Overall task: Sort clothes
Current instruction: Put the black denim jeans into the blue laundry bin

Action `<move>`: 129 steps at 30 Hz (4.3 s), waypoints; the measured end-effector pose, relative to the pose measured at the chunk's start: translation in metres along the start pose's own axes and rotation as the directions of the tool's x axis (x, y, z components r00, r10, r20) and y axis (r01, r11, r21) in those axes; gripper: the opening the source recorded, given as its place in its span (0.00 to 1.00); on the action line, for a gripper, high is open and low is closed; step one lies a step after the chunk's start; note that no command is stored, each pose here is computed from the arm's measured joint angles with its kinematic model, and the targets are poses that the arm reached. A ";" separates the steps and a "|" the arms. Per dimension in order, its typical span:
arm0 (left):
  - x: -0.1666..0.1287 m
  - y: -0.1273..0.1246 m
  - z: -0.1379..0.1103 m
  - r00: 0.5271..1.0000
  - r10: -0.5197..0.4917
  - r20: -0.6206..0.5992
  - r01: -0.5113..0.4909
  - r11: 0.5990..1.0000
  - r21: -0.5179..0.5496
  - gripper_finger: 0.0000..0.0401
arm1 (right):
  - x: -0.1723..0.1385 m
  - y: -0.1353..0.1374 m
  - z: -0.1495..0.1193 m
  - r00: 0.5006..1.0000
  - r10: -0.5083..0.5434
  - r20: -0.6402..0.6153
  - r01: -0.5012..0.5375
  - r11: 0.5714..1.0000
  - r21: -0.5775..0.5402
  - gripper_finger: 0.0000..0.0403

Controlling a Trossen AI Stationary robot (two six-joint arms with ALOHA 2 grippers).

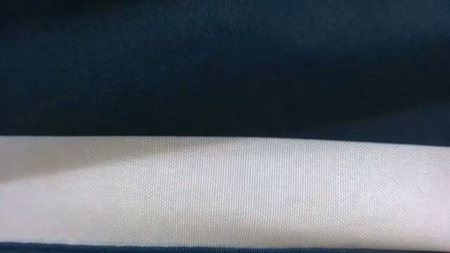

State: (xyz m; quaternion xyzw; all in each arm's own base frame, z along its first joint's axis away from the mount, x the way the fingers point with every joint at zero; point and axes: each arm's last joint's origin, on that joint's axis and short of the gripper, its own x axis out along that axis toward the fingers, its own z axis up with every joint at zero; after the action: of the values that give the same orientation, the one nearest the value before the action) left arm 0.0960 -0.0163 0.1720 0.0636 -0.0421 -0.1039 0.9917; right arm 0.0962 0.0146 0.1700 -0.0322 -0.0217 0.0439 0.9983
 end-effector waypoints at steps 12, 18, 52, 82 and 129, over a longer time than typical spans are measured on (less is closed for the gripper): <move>-0.005 0.005 0.031 0.946 0.088 0.311 -0.090 0.996 -0.009 0.00 | -0.004 -0.003 0.028 0.956 -0.036 0.291 0.059 0.996 -0.071 0.10; -0.015 0.014 0.063 0.849 0.278 0.450 -0.220 0.959 -0.177 0.00 | -0.022 -0.015 0.061 0.769 -0.225 0.599 0.136 0.972 0.191 0.10; 0.030 0.043 0.220 0.746 0.473 0.469 -0.354 0.878 -0.322 0.00 | 0.050 -0.067 0.235 0.703 -0.552 0.448 0.270 0.791 0.549 0.10; 0.083 0.049 0.169 0.796 0.603 0.051 -0.503 0.707 -0.497 0.00 | 0.098 -0.095 0.181 0.639 -0.430 -0.637 0.747 0.545 0.381 0.11; 0.084 0.049 0.166 0.820 0.572 0.026 -0.482 0.715 -0.506 0.00 | 0.050 -0.056 0.057 0.107 -0.058 -0.993 0.734 0.678 0.039 0.68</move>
State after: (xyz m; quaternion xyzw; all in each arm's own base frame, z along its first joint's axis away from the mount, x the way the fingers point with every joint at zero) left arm 0.1712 -0.0062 0.3483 -0.2073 -0.1211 0.1717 0.9554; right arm 0.1479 -0.0331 0.2321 0.2371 0.5905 -0.2698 0.7227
